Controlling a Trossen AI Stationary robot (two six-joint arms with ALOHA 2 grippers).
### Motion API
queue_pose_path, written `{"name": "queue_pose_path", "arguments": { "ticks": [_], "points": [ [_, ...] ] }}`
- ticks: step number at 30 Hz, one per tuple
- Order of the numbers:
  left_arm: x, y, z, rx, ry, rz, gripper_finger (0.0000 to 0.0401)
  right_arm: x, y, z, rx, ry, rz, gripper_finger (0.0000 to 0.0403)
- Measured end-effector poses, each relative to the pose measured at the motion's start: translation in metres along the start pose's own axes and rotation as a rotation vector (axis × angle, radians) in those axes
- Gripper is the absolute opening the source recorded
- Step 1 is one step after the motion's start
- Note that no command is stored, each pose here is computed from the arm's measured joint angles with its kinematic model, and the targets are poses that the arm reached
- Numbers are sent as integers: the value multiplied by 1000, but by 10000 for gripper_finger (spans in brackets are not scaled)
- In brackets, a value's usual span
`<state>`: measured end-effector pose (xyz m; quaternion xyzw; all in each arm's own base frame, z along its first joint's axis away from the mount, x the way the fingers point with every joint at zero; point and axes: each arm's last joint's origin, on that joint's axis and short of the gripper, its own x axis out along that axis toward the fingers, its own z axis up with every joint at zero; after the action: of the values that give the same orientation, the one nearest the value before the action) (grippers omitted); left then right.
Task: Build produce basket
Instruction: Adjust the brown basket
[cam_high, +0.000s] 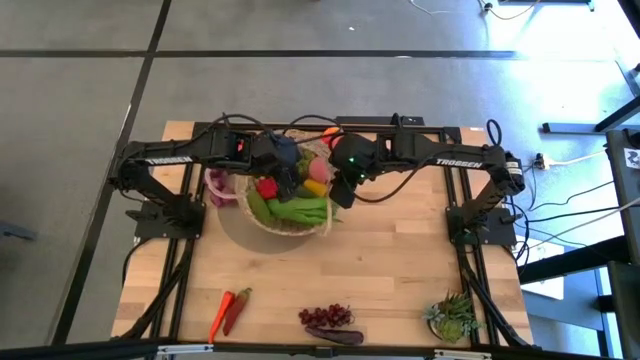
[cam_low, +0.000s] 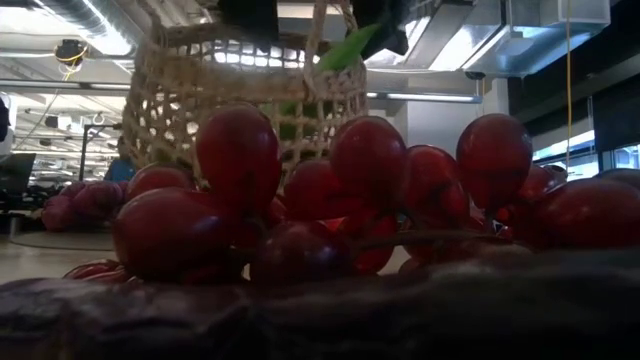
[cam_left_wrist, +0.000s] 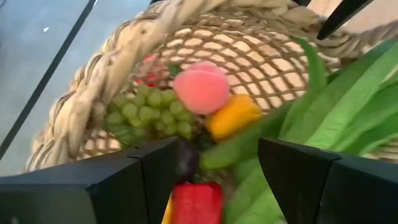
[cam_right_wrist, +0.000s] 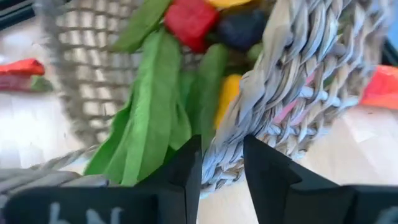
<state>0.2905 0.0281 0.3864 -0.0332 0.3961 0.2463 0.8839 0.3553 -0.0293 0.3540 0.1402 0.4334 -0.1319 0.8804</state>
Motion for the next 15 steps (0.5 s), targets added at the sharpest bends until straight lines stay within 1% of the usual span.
{"name": "queue_pose_path", "arguments": {
  "ticks": [3,6,8,12,15],
  "points": [
    [0,0,0,-9,0,-3,211,0,-2,-2,2,37,38,91],
    [0,0,0,-29,-1,-3,211,0,-2,-2,0,43,39,69],
    [0,0,0,-30,-1,-4,211,1,-2,-3,0,46,39,61],
    [0,-1,0,-39,9,-34,211,1,-2,-3,-4,50,44,64],
    [0,-2,0,-62,12,-43,211,1,-2,-4,-52,62,39,77]
  ]
}}
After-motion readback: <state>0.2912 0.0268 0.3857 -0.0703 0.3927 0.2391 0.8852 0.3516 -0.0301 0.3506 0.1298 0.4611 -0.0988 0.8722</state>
